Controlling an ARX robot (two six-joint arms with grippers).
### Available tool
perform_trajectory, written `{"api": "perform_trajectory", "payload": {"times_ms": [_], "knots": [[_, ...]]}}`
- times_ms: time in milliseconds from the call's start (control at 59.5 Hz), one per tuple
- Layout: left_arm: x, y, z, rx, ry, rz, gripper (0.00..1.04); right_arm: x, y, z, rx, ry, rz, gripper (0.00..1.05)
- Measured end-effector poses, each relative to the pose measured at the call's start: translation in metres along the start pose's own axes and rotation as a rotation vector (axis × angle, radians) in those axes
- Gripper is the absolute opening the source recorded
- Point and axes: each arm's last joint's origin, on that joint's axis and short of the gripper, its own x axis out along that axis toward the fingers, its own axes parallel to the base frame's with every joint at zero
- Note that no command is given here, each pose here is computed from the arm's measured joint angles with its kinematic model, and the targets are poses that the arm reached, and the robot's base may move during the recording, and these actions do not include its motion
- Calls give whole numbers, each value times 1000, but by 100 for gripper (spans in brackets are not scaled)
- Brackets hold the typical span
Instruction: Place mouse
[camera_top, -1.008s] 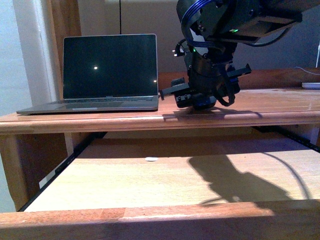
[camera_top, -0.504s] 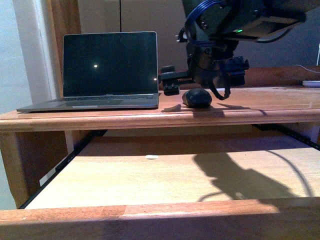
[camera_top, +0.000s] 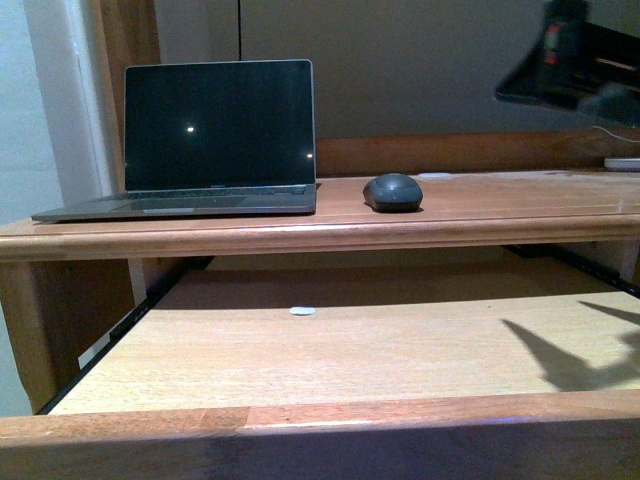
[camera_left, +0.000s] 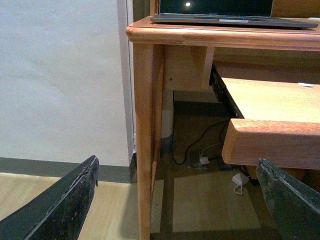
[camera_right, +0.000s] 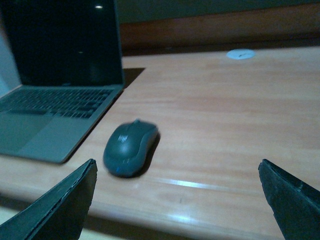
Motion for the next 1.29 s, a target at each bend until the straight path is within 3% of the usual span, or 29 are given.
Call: {"api": "perform_trajectory", "payload": {"times_ms": [235, 504, 689, 857, 1293], "knots": [[0, 0, 0, 0, 0, 0, 97, -92, -27, -67, 19, 99, 221, 97], [0, 0, 0, 0, 0, 0, 97, -134, -41, -123, 36, 229, 297, 97], [0, 0, 0, 0, 0, 0, 97, -149, -42, -135, 39, 247, 386, 97], [0, 0, 0, 0, 0, 0, 97, -151, -42, -149, -2, 284, 367, 97], [0, 0, 0, 0, 0, 0, 97, -90, -14, -159, -57, 257, 306, 97]]}}
